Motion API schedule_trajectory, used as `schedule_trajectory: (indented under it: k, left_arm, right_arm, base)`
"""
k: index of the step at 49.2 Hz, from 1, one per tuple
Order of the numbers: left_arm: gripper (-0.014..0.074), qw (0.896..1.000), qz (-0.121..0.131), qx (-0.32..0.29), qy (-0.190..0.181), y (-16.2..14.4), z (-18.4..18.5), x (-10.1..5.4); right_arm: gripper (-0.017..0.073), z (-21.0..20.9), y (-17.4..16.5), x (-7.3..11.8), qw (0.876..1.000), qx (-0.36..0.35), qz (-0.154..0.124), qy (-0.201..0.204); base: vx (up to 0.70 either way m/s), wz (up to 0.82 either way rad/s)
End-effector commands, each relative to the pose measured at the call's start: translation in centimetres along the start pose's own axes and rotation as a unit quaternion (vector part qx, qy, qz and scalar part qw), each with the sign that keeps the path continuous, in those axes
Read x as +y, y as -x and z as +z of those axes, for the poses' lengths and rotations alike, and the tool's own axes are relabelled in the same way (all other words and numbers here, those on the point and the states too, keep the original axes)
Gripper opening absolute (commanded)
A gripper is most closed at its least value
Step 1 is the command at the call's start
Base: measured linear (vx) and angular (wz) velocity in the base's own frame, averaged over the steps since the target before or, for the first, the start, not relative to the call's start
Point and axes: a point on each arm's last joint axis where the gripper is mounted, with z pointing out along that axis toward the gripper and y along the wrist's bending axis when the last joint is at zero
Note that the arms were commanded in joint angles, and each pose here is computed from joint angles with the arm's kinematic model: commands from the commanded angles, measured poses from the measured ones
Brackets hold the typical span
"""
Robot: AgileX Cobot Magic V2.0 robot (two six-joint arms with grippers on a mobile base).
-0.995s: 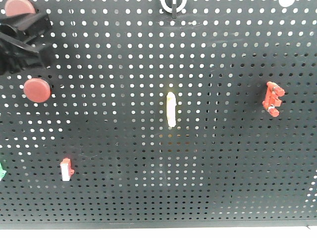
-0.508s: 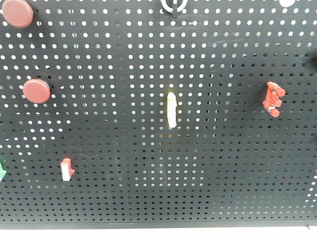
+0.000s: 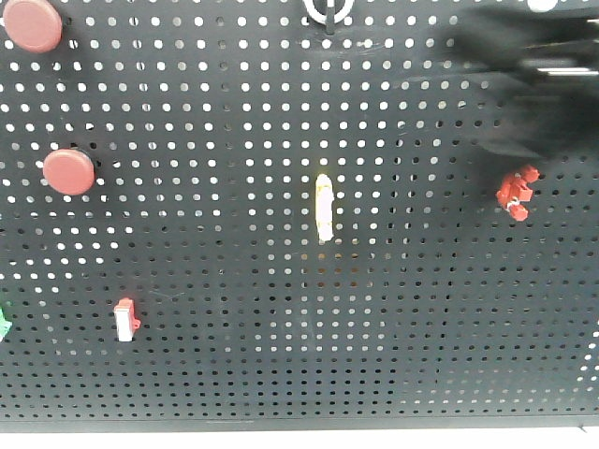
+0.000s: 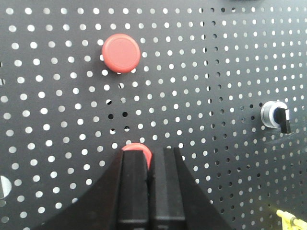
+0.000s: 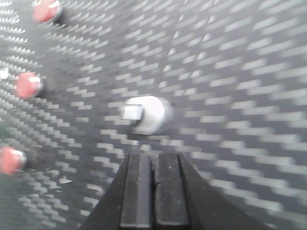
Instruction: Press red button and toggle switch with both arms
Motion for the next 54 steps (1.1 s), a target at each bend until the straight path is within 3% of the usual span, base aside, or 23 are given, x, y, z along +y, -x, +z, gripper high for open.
schedule_trajectory:
  k: [1,4,10,13,34,54]
  left_arm:
    - [0.0002,0.998,-0.003,-0.055,0.001,1.8,-0.4,0.1]
    - [0.0002,0.998,-0.003,-0.055,0.001,1.8,-0.4,0.1]
    - [0.0002,0.999,-0.003,-0.055,0.001,1.8,-0.4,0.1]
    - [0.0002,0.999,-0.003,-0.049,0.001,1.7,-0.4,0.1]
    - [0.0002,0.999,-0.003,-0.035,0.001,1.5,-0.4,0.1]
    - [0.0002,0.999,-0.003,-0.039,0.001,1.5,-0.4,0.1]
  right_arm:
    - [0.0,0.6,1.9,0.8,0.999,-0.012,0.019,-0.023]
    - [0.0,1.4,1.9,1.6,1.0,-0.007,0.023,-0.016]
    - [0.0,3.2,2.2,3.0,1.0,-0.009,0.001,0.002]
    - [0.0,4.9,2.6,3.8,1.0,-0.008,0.014,-0.002]
    - [0.0,6.9,2.6,2.4,0.996,0.013,0.025,-0.083]
    - [0.0,6.3,2.8,1.5,0.991,0.026,0.031,-0.126]
  base:
    - [0.0,0.0]
    - [0.0,0.0]
    - [0.0,0.0]
    - [0.0,0.0]
    - [0.0,0.0]
    - [0.0,0.0]
